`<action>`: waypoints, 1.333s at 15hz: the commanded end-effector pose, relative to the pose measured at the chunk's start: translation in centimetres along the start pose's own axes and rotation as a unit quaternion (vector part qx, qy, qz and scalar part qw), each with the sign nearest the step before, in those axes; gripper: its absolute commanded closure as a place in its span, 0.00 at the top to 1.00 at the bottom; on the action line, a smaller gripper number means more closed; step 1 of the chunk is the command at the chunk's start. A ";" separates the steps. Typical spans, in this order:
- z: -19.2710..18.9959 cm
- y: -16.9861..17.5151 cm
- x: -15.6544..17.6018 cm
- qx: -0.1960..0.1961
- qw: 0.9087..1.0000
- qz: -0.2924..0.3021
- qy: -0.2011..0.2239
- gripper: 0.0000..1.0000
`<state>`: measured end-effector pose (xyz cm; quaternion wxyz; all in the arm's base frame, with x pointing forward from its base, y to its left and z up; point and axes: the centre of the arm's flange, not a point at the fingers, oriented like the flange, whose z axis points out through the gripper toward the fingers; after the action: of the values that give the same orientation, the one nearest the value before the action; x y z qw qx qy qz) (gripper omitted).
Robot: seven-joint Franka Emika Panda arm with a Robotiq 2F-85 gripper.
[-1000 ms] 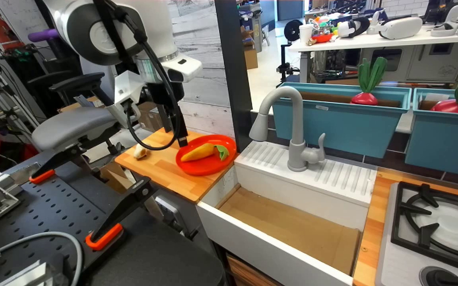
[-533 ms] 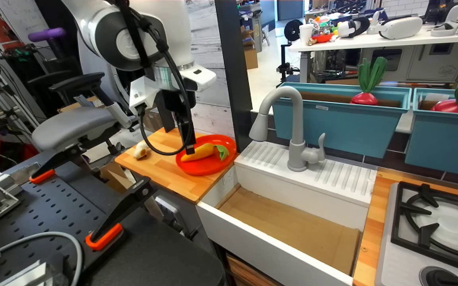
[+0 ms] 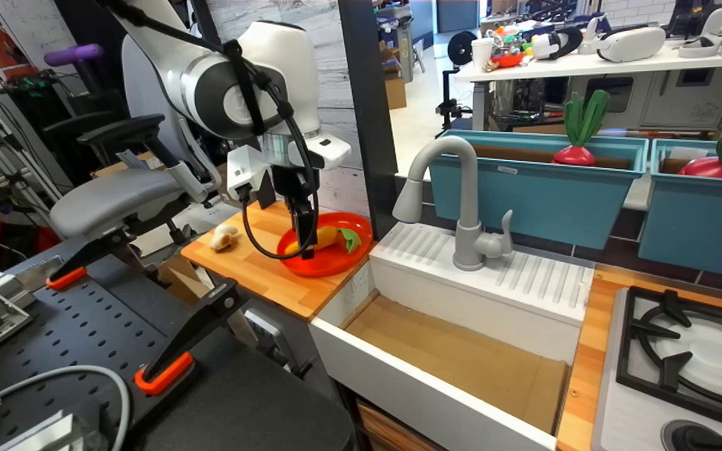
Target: Slide the spout to the right, then put the stuffed carrot on the plate then back on the counter
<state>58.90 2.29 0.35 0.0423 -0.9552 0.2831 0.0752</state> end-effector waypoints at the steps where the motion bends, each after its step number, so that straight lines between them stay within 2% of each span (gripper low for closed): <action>1: 1.6 -2.0 1.3 -0.011 1.000 0.000 -0.001 0.74; 7: 1.1 -2.3 0.6 -0.004 1.000 0.001 0.013 0.27; 11: -0.5 -1.0 -1.5 0.008 0.999 -0.005 0.033 0.01; 17: -3.5 -0.5 -5.7 0.035 0.995 -0.034 0.085 0.02; 20: -5.1 -2.2 -7.8 0.038 0.993 -0.070 0.084 0.02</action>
<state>56.35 5.82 3.27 0.0521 -0.9661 0.2527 -0.0103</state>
